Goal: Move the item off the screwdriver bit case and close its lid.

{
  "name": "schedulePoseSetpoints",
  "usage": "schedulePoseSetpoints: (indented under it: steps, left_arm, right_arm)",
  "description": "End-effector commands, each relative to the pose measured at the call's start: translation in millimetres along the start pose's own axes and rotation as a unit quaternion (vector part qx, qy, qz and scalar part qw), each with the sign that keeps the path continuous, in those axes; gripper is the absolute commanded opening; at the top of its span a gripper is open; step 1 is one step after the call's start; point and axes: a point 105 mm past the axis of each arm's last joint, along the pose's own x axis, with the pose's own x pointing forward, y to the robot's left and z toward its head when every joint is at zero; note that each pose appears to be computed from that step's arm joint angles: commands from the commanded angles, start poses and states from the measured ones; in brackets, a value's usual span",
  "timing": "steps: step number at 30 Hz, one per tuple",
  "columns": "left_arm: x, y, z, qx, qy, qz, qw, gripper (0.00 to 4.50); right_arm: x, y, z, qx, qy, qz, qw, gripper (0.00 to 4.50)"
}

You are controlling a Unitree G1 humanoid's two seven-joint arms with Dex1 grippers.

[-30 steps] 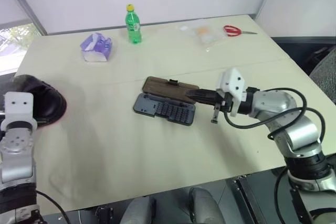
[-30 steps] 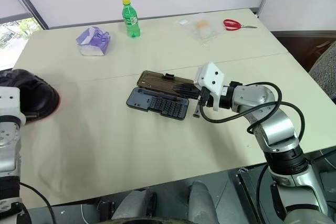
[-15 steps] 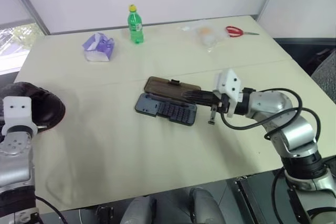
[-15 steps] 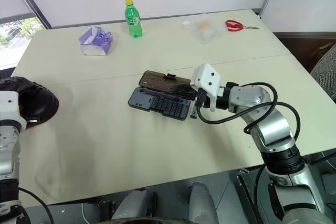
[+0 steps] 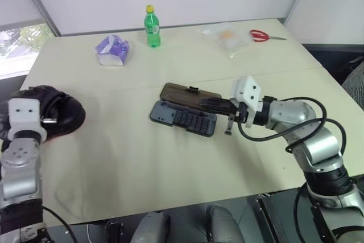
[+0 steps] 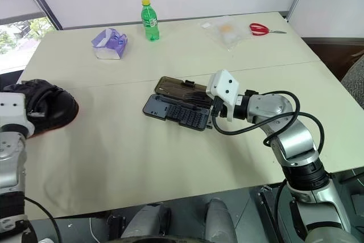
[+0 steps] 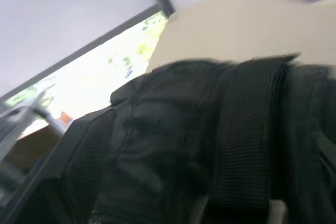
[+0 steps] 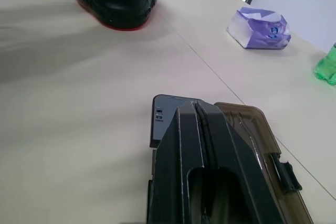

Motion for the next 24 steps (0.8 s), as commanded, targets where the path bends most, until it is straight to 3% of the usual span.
schedulePoseSetpoints:
  steps: [1,12,20,24]
  left_arm:
    - [-1,-17,7,-0.01,-0.016,-0.044,0.999,4.47]
    - [-7,-50,41,-0.096,-0.084,-0.147,0.981,4.47]
    - [-16,-81,88,-0.147,-0.148,-0.258,0.943,4.47]
    - [-26,-106,107,-0.163,-0.156,-0.345,0.911,4.47]
  right_arm:
    - [-1,0,14,-0.026,-0.023,-0.003,0.999,0.0]
    - [-1,0,13,-0.025,-0.022,-0.005,0.999,0.0]
    - [-2,-3,12,-0.027,-0.019,-0.015,0.999,0.0]
    - [-5,-18,6,-0.035,-0.002,-0.057,0.998,0.0]
